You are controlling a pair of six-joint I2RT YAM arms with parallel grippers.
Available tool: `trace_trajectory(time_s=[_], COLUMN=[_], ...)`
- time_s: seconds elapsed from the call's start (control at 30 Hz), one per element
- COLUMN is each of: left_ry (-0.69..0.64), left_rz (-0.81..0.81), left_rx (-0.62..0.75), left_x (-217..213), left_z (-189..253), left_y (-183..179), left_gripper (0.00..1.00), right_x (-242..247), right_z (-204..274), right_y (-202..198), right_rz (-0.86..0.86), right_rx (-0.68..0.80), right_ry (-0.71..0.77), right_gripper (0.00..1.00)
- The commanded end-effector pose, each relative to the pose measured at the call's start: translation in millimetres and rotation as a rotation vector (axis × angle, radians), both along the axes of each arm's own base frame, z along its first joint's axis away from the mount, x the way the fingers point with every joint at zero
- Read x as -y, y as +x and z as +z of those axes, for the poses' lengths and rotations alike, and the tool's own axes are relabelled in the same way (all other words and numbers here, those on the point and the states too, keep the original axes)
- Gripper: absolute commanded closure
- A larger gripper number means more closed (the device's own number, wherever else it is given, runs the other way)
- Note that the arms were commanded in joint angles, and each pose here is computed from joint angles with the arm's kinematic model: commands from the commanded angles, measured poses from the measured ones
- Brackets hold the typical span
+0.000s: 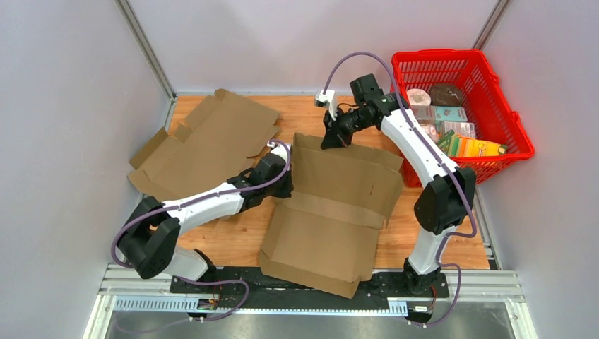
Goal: Fold the paper box
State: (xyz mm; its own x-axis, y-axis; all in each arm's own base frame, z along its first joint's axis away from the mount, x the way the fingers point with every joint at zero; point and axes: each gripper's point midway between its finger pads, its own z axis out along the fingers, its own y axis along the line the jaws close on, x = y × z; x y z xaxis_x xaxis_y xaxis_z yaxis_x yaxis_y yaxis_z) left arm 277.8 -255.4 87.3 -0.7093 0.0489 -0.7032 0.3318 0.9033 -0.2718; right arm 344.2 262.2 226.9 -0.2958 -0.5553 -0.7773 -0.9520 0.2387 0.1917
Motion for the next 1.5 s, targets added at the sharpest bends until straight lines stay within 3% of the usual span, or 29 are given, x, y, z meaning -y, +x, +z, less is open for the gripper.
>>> trace_trajectory(time_s=[0.0,0.13,0.4,0.73,0.8,1.0,1.1,1.23,1.33,1.47], left_ry=[-0.102,-0.057,0.18,0.398,0.39,0.135,0.152,0.098,-0.057,-0.151], left_rz=[-0.036,0.008,0.139,0.199,0.182,0.02,0.038,0.064,0.057,0.052], left_rx=[0.082,0.113,0.103,0.084,0.069,-0.002,-0.006,0.091,0.259,0.37], left_x=[17,-1,-64,-88,-81,-23,-22,-28,-23,-30], left_z=[38,45,25,2,2,-6,-9,8,55,73], left_y=[6,6,-5,9,12,-2,4,5,5,-6], left_gripper=[0.83,0.82,0.83,0.94,0.95,0.94,0.93,0.92,0.87,0.82], right_x=[-6,-4,-3,-4,-5,-7,-11,-9,-8,-11], right_z=[40,41,45,49,49,50,53,54,54,57], right_y=[1,4,3,0,0,0,-2,-1,2,5], right_rz=[-0.016,-0.032,-0.036,-0.023,-0.021,-0.016,-0.006,-0.022,-0.032,-0.048], right_rx=[0.118,0.138,0.147,0.152,0.153,0.149,0.148,0.156,0.152,0.135], right_ry=[0.076,0.066,0.076,0.089,0.091,0.108,0.136,0.128,0.123,0.138], right_gripper=[1.0,1.0,1.0,1.0,1.0,1.0,1.0,1.0,1.0,1.0])
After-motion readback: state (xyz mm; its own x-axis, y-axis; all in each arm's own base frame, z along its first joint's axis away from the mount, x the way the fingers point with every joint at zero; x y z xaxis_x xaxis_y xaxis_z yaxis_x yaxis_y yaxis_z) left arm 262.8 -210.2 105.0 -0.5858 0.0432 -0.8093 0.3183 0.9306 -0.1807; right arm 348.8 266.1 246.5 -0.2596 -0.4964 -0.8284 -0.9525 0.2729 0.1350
